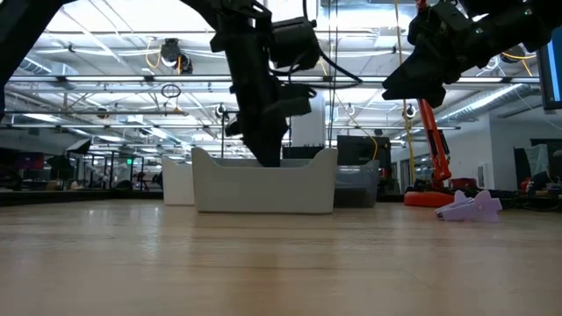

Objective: Pick and place Stapler, Stapler remover, tape
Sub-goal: Put the light blue staple remover into the gray bin, then put the light purple staple remover into the gray bin

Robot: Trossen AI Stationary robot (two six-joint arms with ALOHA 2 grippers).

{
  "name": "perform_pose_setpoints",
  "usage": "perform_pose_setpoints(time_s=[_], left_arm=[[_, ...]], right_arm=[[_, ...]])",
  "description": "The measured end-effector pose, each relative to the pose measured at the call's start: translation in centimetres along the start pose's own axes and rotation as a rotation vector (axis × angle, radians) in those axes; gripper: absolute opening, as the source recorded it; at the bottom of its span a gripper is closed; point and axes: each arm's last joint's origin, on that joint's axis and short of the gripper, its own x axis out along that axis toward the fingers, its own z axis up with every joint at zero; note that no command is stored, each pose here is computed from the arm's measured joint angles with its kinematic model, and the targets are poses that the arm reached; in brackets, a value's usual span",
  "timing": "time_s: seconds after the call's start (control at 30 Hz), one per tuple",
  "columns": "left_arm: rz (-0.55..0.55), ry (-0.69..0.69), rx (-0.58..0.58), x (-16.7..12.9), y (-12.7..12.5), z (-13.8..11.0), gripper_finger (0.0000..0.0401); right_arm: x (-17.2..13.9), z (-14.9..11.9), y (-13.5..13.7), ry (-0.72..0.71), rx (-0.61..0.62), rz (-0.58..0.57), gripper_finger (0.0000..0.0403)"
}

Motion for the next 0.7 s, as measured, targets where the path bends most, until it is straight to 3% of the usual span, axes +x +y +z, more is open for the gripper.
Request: perform_pose_setpoints(time_s=[0.43,0.7], left_arm=[[-0.024,0.029,0.009,0.7,-0.6,-0.4,0.0081],[-0.165,-0.011,-0.045,-4.3,0.4,0.0,0.0118]], right_arm=[[0.0,0.0,0.0,0.001,0.0,0.0,0.0139],[0.0,-0.1,0.3,0.038,-0.061,0.11,0.0139]])
